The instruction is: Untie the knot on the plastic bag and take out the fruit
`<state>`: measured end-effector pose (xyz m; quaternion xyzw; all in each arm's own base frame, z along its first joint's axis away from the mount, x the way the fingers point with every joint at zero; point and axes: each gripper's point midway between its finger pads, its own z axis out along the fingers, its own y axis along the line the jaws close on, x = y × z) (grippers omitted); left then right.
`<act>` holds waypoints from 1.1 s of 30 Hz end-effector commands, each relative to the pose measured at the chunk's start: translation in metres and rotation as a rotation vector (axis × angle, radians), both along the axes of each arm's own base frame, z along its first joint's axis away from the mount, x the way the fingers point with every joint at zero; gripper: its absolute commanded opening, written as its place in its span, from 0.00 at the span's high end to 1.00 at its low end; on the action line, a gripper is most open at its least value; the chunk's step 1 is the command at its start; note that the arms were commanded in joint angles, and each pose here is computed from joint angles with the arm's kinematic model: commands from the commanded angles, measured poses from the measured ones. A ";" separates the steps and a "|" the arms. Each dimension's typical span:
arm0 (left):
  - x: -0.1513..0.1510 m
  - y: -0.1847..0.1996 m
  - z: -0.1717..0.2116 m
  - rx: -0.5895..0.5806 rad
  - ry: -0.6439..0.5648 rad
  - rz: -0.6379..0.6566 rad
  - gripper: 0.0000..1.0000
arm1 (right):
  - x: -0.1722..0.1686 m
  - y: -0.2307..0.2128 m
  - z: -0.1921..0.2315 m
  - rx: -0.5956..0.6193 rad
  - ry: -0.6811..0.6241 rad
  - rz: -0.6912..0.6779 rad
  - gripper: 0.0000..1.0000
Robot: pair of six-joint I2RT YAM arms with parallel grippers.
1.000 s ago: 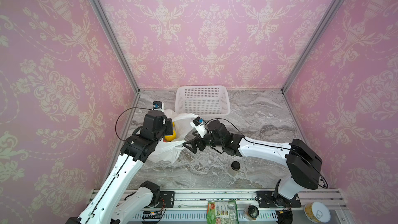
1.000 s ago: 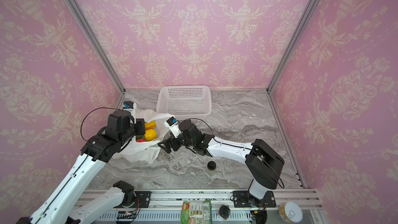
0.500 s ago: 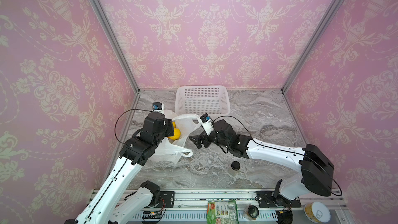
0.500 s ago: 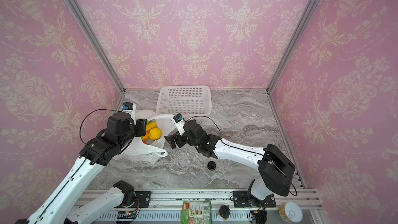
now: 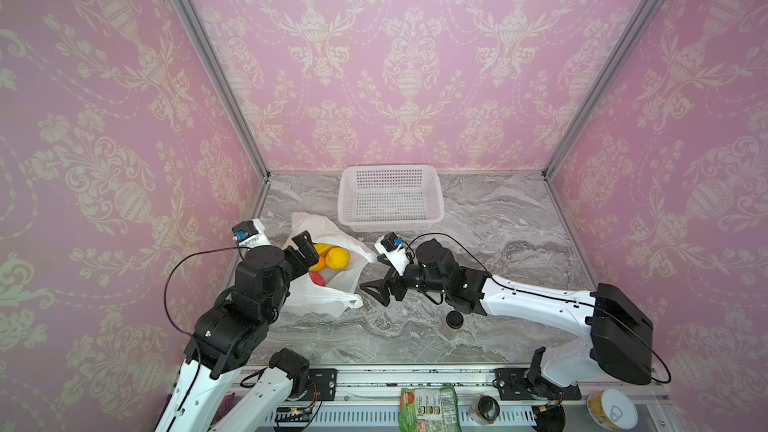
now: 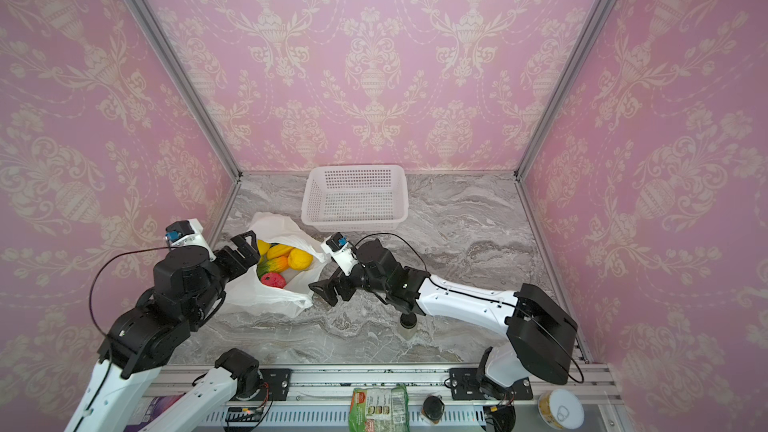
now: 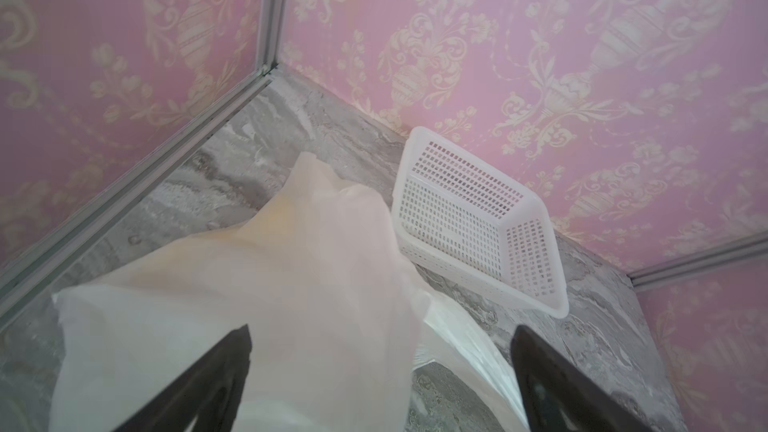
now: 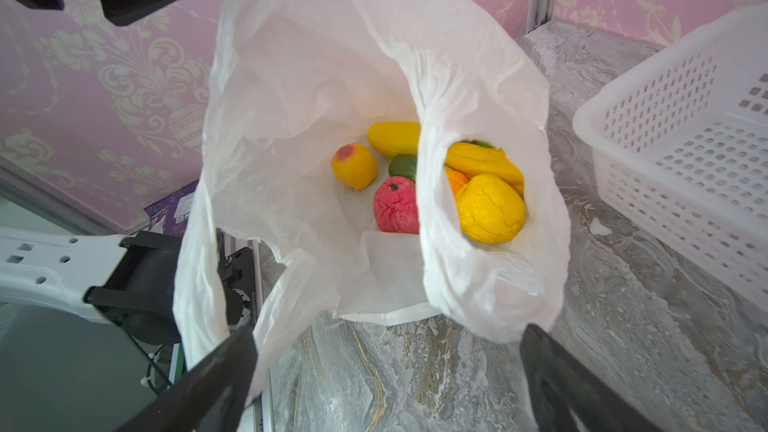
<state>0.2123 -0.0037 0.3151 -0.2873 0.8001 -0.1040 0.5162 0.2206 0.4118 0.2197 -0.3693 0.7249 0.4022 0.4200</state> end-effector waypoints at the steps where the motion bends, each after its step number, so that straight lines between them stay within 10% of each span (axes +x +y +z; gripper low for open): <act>1: -0.041 0.040 -0.022 -0.093 0.110 0.276 0.01 | -0.009 0.011 0.002 0.030 0.032 0.039 0.00; 10: -0.097 0.051 -0.013 -0.320 -0.246 0.141 0.01 | 0.035 -0.002 -0.010 -0.070 0.033 -0.223 0.00; 16: -0.075 0.019 -0.016 -0.201 0.105 0.052 0.12 | 0.056 0.001 -0.008 -0.120 0.012 -0.309 0.02; 20: -0.038 -0.044 -0.049 -0.332 0.244 -0.128 0.24 | 0.071 0.009 0.000 -0.121 -0.004 -0.346 0.36; 25: -0.055 -0.014 -0.060 -0.299 0.282 0.035 0.21 | 0.088 0.018 -0.005 -0.158 0.004 -0.368 0.77; 33: -0.068 -0.028 -0.066 -0.359 0.464 0.043 0.24 | 0.120 0.026 -0.008 -0.145 0.052 -0.407 0.93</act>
